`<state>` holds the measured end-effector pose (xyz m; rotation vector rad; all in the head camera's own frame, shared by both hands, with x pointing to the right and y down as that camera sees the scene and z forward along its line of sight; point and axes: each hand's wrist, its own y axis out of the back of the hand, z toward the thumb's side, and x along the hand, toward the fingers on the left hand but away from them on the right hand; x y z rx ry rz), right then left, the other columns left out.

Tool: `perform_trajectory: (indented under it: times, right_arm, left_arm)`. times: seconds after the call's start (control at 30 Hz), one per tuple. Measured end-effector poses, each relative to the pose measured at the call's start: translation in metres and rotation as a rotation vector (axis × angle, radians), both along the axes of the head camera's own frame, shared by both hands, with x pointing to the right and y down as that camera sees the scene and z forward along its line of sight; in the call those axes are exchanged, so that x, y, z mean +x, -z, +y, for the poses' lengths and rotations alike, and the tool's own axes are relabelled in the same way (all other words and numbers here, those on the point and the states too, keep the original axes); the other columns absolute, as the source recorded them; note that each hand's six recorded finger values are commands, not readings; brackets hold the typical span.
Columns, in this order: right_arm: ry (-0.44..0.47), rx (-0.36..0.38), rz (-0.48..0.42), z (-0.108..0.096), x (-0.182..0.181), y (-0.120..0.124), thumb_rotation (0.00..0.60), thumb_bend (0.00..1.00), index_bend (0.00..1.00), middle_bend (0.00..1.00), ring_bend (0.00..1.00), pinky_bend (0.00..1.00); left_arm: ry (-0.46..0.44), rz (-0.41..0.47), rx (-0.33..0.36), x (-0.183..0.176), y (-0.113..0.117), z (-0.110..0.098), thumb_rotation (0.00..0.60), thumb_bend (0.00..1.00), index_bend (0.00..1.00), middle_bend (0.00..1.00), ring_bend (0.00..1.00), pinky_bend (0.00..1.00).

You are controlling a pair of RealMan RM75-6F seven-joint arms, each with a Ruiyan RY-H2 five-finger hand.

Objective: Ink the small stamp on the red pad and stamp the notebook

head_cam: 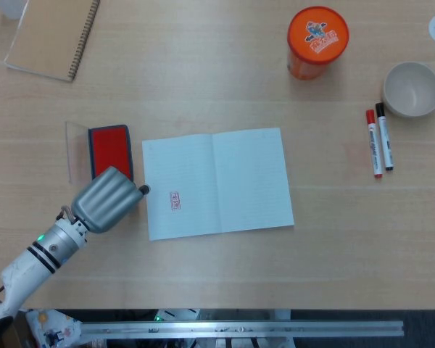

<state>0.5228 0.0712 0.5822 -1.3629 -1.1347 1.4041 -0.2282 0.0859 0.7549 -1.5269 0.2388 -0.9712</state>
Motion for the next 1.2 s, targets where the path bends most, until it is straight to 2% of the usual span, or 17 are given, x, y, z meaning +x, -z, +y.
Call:
perform_trajectory:
  times: [0.33,1.2]
  right_arm:
    - [-0.002,0.000,0.002,-0.001,0.000,0.000,0.600,0.20,0.19,0.32,0.28,0.35]
    - [-0.003,0.010,0.003,0.001,-0.002,0.003,0.600,0.20,0.19,0.32,0.28,0.35]
  left_arm:
    - [0.022,-0.029,0.000,-0.010,-0.010,0.000,0.600,0.39,0.55,0.93,0.87,0.84]
    - [0.018,-0.056,-0.008,-0.016,-0.013,0.004,0.600,0.39,0.49,0.92,0.86,0.84]
